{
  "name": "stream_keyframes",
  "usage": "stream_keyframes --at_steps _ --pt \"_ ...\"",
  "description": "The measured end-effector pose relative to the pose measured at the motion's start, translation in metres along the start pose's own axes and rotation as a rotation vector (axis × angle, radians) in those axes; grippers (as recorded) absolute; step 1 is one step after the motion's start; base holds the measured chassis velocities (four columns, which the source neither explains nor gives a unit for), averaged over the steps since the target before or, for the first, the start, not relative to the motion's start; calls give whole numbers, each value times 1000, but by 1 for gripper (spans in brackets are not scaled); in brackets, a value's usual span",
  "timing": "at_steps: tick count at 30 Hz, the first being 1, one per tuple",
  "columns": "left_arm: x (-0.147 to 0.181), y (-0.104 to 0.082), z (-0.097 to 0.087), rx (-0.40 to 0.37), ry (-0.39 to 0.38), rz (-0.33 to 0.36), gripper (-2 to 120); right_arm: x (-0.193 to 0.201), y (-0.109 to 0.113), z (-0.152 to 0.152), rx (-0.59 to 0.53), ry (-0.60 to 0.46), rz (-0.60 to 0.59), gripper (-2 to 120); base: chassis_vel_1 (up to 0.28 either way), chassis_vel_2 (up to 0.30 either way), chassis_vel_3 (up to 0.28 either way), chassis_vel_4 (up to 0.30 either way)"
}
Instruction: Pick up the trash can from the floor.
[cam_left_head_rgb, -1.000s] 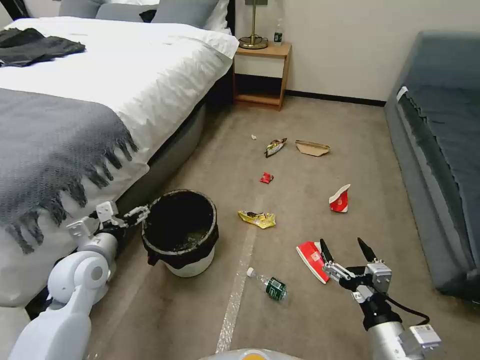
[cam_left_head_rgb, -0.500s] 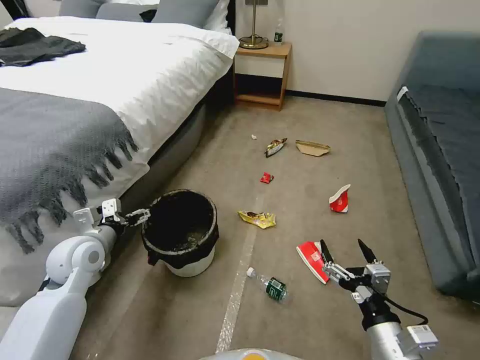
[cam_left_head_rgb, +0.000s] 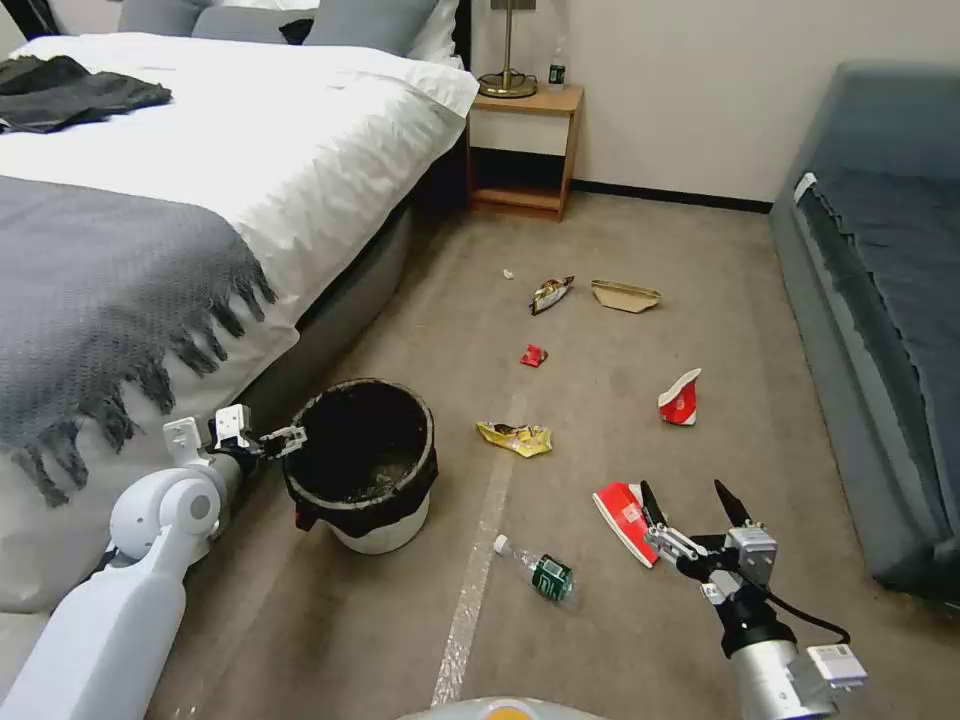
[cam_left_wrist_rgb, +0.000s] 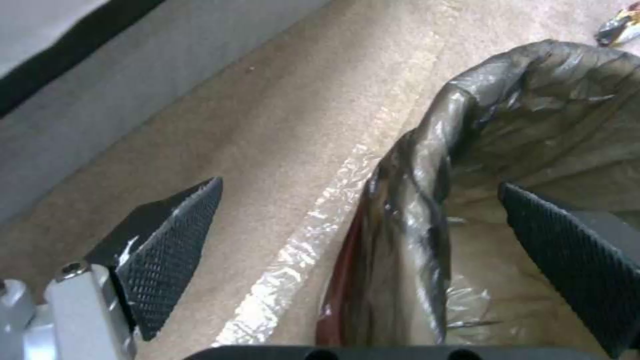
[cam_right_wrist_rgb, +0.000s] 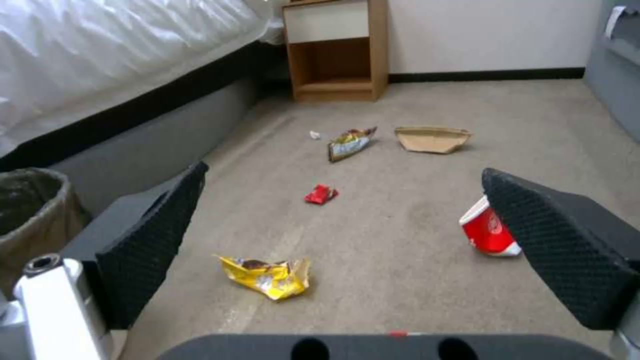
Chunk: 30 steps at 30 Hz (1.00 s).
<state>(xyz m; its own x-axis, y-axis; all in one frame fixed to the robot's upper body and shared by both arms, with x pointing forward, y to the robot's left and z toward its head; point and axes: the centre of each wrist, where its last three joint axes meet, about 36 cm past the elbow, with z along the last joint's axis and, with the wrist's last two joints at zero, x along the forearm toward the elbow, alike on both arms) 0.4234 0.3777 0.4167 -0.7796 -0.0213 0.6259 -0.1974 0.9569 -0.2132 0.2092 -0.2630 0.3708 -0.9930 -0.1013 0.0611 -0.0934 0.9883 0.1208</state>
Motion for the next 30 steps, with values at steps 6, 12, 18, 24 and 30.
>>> stream_keyframes --at_steps 6,12,18,24,30 --pt "-18 -10 -1 14 13 26 95 -3 -5 0 -2 3 5 100 0 0 0 0" --pt "-28 -16 3 24 31 42 77 -7 -6 0 -9 2 7 100 0 0 0 0" --pt "-33 -14 10 29 47 39 57 -8 -6 -1 -13 0 9 100 0 0 0 0" --pt "-33 -14 11 30 46 39 34 -9 -7 0 -14 0 13 100 0 0 0 0" --pt "-31 -10 14 32 46 37 11 -8 -6 -1 -16 -1 16 100 0 0 0 0"
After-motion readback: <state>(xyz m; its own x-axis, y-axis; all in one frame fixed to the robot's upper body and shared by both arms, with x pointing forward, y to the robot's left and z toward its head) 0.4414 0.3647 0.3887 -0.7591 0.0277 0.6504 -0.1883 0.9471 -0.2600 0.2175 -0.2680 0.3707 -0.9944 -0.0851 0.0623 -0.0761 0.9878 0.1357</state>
